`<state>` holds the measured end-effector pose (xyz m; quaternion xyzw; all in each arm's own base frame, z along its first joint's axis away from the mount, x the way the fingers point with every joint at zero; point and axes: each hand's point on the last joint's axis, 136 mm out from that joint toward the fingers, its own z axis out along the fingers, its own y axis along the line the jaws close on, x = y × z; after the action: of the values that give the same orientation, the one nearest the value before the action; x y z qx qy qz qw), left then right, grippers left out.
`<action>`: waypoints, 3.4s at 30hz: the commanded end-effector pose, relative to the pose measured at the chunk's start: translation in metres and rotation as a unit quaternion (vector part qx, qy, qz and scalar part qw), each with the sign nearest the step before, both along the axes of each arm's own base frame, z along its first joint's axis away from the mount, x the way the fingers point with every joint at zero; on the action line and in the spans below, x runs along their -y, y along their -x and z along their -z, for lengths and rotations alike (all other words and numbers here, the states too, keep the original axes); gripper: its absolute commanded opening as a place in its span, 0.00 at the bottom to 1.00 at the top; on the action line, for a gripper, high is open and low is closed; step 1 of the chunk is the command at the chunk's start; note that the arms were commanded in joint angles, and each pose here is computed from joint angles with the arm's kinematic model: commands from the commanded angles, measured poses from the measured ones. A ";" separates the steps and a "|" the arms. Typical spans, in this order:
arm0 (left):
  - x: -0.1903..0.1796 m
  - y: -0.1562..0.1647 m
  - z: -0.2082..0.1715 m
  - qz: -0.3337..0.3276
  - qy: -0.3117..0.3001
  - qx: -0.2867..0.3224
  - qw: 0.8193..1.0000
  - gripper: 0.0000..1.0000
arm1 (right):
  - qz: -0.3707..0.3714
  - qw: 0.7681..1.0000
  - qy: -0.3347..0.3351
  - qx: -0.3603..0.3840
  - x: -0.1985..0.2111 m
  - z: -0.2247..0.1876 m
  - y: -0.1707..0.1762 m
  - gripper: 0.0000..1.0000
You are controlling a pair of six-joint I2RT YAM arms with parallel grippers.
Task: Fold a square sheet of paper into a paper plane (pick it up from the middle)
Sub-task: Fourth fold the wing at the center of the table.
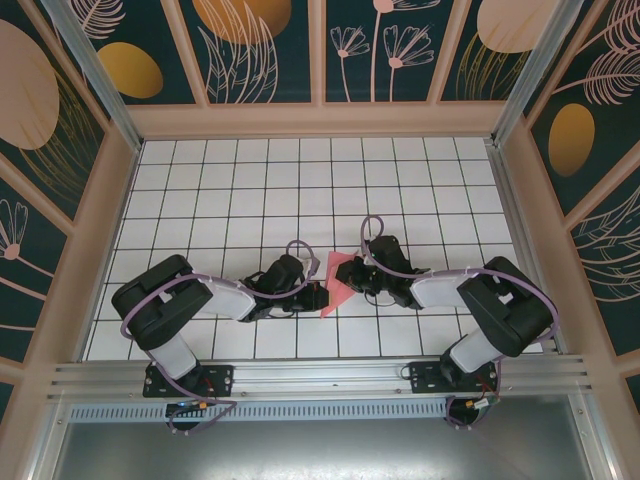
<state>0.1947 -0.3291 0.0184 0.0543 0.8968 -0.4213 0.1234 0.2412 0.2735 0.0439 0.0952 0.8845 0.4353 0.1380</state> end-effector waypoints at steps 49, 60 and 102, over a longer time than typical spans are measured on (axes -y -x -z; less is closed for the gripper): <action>-0.021 0.020 0.044 -0.044 -0.029 -0.102 0.993 0.00 | -0.023 1.000 -0.007 0.011 -0.011 -0.005 -0.011 0.21; -0.022 0.022 0.046 -0.047 -0.022 -0.114 0.992 0.00 | -0.040 0.999 -0.007 0.001 -0.020 0.004 -0.012 0.21; -0.023 0.030 0.004 -0.010 0.006 -0.081 0.997 0.17 | -0.007 0.994 0.083 -0.068 0.006 0.060 -0.001 0.19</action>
<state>0.1800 -0.3144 0.0209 -0.0008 0.8940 -0.4414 0.0773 0.2487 0.2901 0.0205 0.0773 0.8991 0.4196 0.0975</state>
